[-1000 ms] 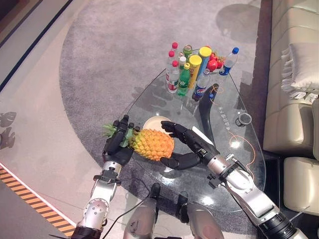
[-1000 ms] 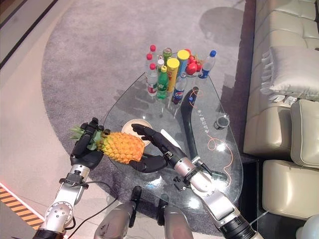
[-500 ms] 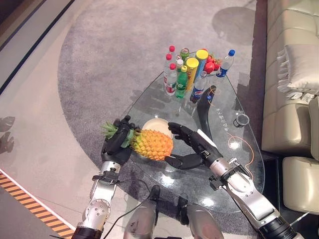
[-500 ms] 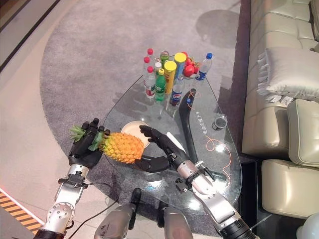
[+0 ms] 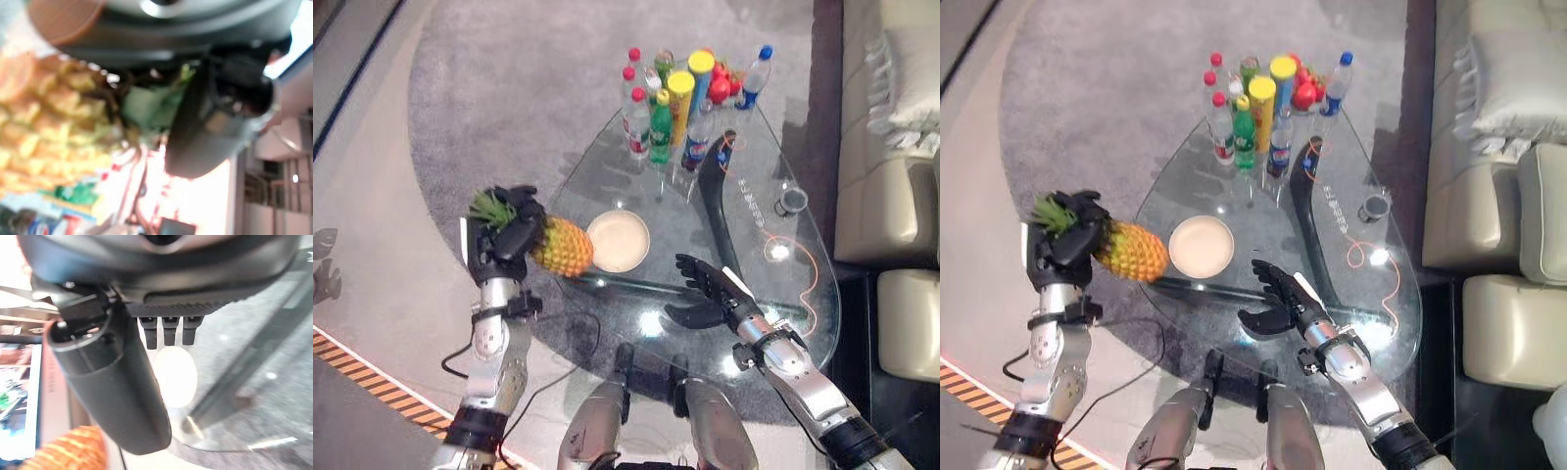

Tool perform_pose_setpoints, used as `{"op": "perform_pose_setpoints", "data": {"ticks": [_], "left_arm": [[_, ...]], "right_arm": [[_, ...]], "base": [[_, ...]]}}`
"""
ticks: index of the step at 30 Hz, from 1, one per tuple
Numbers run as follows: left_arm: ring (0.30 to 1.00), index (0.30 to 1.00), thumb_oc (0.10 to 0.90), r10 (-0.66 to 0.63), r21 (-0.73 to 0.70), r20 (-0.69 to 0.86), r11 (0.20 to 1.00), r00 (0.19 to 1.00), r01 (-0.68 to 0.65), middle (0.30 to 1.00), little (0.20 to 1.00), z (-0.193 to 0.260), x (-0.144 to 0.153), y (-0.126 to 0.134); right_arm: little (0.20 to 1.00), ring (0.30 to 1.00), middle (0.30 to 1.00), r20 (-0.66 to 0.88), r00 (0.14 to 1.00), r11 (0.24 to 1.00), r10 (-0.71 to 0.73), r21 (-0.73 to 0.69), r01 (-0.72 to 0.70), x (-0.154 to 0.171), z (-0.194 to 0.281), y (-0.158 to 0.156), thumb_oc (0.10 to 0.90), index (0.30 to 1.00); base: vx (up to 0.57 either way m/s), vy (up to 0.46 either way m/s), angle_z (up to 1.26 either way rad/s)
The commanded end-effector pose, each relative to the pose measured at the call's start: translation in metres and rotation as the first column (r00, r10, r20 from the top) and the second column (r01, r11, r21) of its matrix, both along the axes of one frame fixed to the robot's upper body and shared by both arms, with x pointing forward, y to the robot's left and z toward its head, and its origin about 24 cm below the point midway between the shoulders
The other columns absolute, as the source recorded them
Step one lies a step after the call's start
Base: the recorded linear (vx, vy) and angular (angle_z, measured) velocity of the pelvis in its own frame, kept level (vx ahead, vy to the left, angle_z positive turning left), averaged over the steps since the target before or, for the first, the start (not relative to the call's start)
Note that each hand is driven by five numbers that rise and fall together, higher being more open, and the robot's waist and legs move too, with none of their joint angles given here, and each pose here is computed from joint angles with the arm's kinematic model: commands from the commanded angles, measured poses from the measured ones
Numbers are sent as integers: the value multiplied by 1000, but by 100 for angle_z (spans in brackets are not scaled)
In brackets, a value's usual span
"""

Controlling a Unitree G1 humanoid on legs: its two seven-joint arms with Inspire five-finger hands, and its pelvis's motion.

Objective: Pick up the fruit to the plate

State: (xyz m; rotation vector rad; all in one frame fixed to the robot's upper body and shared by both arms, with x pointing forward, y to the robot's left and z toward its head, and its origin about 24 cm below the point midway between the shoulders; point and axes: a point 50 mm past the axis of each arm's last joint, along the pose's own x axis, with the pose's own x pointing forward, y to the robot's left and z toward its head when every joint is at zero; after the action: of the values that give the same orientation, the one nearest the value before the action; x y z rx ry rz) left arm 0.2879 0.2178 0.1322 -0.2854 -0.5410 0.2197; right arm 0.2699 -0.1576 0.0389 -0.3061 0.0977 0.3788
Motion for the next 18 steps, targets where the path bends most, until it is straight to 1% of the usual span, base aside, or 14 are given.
{"op": "perform_pose_setpoints", "data": {"ticks": [1,5,13,18], "left_arm": [[300,300,100,49,97,400,991,915,-95,300,200,76,-7,-2],[300,300,100,128,91,453,978,882,-189,300,200,94,4,-3],[300,300,100,170,66,512,969,842,-236,300,200,116,19,-12],[300,300,100,186,76,530,961,827,-265,300,200,124,29,-18]], "right_arm": [[900,900,900,195,976,989,98,90,-117,16,48,26,800,900],[900,900,900,176,972,982,153,84,-169,24,53,36,800,900],[900,900,900,88,953,951,289,84,-296,30,53,56,800,900],[900,900,900,52,943,940,330,73,-333,34,54,64,800,900]], "base": [[-103,64,-29],[-66,66,-16],[-16,65,-6],[8,87,-7]]}}
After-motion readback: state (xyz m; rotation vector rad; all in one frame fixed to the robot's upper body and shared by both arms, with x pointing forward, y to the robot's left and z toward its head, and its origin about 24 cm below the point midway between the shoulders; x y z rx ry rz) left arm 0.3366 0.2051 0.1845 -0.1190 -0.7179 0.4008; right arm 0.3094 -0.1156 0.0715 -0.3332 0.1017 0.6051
